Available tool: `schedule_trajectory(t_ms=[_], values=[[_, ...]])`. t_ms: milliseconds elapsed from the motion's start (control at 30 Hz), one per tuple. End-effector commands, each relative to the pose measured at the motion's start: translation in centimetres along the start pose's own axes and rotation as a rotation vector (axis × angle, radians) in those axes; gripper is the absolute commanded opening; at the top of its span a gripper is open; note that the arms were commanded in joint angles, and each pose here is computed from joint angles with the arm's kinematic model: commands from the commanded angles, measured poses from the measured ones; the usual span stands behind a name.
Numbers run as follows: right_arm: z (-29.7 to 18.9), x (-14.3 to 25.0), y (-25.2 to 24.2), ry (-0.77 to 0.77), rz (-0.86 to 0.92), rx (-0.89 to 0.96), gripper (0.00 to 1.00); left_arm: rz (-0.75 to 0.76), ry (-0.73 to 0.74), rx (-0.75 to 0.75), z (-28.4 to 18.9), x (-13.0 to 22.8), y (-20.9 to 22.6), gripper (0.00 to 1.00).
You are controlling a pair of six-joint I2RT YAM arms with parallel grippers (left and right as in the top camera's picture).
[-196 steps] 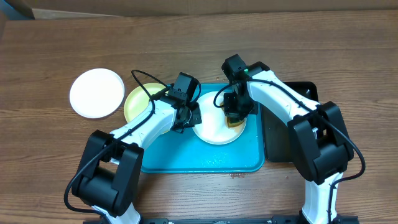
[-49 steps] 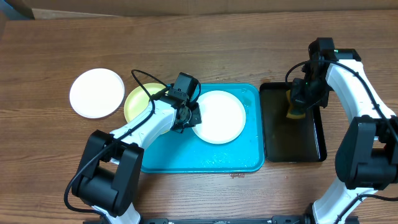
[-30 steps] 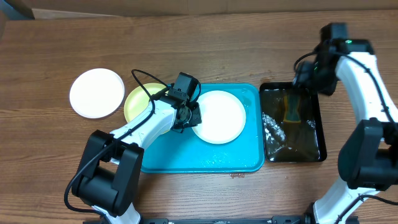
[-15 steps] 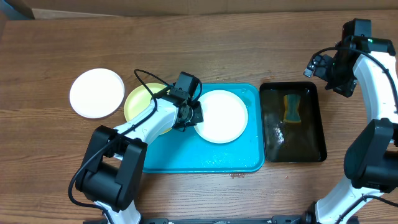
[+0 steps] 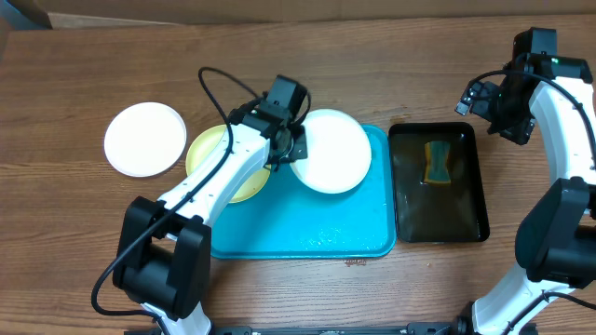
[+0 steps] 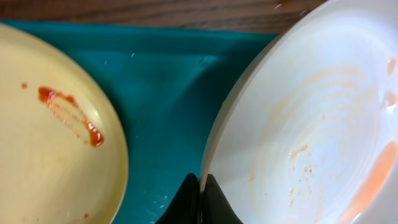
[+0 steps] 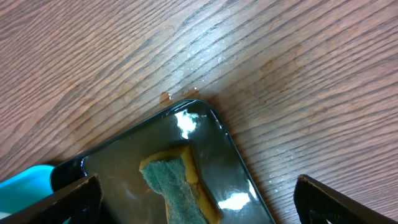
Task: Clean dirty plates on tray and stack at the side
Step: 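Lift the white plate by its rim with the left gripper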
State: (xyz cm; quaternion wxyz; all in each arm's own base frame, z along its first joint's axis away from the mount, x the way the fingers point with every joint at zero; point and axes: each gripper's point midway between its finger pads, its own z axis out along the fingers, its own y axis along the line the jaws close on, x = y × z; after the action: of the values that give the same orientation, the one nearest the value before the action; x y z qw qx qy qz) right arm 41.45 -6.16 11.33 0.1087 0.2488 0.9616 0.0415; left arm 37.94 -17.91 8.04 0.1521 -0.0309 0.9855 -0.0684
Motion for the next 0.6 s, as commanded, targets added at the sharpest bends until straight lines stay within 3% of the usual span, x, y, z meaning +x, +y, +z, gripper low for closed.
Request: schedule_trajectory(t_ms=[0, 167, 333, 567], values=[[-1.0, -1.6, 0.8, -0.075, 0.008, -0.029, 1.0, 0.111, -0.132, 0.035, -3.7, -2.5, -3.4, 0.04], [-1.3, -3.4, -0.2, -0.134, 0.046, -0.041, 1.0, 0.19, -0.263, 0.01, -6.5, -3.7, -7.1, 0.04], [-1.8, -5.6, -3.6, -0.191, 0.206, -0.04, 1.0, 0.323, -0.389, 0.003, -8.3, -3.5, -11.4, 0.04], [-2.2, -6.6, -8.5, -0.211, 0.309, -0.01, 1.0, 0.515, -0.604, -0.139, -11.2, -2.5, -15.5, 0.04]])
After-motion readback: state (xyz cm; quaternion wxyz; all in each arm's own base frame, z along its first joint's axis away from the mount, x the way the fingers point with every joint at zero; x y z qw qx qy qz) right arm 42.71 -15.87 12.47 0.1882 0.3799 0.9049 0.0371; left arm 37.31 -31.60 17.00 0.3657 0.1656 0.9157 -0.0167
